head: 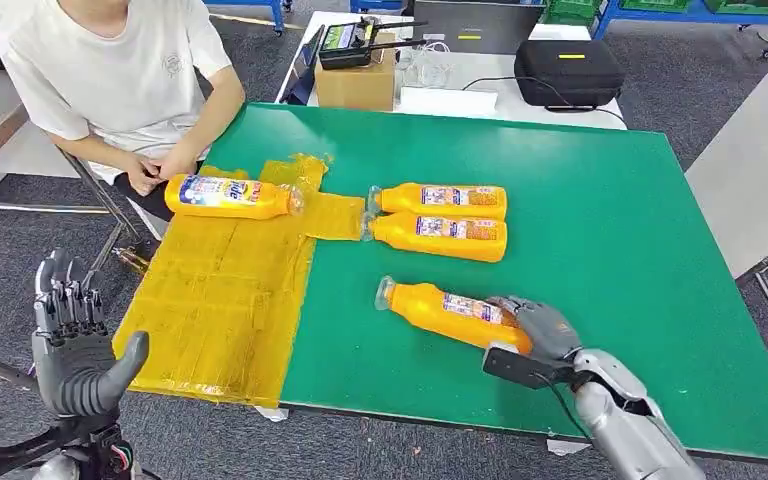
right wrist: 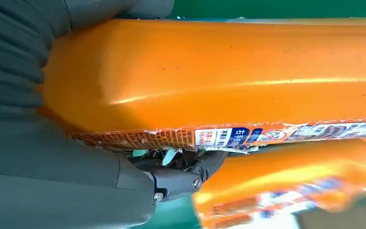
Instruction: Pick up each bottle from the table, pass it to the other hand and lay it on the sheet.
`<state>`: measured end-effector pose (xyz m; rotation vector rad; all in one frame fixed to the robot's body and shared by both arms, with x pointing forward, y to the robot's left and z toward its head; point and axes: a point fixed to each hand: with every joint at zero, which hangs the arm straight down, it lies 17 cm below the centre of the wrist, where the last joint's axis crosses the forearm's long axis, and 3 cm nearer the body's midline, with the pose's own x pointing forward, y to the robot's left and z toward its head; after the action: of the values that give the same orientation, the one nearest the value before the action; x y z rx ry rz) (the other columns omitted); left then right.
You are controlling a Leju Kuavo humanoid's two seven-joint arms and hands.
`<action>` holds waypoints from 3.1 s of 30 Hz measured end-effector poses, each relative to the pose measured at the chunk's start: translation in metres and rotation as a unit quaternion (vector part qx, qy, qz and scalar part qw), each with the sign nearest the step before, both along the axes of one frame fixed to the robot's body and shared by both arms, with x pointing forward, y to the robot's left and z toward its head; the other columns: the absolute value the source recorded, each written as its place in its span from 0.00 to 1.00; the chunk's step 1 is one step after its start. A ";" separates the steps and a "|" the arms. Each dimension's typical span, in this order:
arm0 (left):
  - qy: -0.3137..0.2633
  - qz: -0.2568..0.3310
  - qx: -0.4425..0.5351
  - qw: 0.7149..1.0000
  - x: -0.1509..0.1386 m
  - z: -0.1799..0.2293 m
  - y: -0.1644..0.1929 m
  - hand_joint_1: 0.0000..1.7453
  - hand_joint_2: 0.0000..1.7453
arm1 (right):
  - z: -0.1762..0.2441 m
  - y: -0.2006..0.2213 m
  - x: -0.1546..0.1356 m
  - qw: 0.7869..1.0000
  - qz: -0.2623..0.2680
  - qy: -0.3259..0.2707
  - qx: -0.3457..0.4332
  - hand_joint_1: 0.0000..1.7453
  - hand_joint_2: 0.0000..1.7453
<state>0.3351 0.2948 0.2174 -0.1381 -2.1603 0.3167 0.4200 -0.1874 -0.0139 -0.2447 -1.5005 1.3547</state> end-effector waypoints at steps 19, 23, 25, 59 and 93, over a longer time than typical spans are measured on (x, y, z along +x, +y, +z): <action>0.006 -0.188 0.004 0.982 -0.028 -0.007 -0.113 0.00 1.00 | 0.191 0.098 -0.037 0.913 -0.035 -0.144 0.380 1.00 1.00; 0.014 -0.250 -0.038 0.967 -0.033 -0.010 -0.128 0.00 1.00 | 0.207 0.108 -0.043 0.909 -0.012 -0.179 0.377 1.00 1.00; 0.021 -0.265 -0.044 0.963 -0.030 -0.012 -0.137 0.00 1.00 | 0.211 0.122 -0.048 0.911 0.008 -0.183 0.369 1.00 1.00; -0.031 -0.326 -0.095 0.940 -0.014 0.021 -0.177 0.00 1.00 | 0.222 0.287 -0.119 0.916 0.194 -0.197 0.291 1.00 1.00; 0.132 0.046 0.406 0.903 0.062 -0.094 -0.082 0.80 1.00 | 0.211 0.254 -0.106 0.914 0.104 -0.232 0.315 0.00 0.00</action>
<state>0.3976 0.2129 0.1230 0.4560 -1.8640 -0.5006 0.3135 0.0667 0.1972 0.0146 -2.3390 0.9293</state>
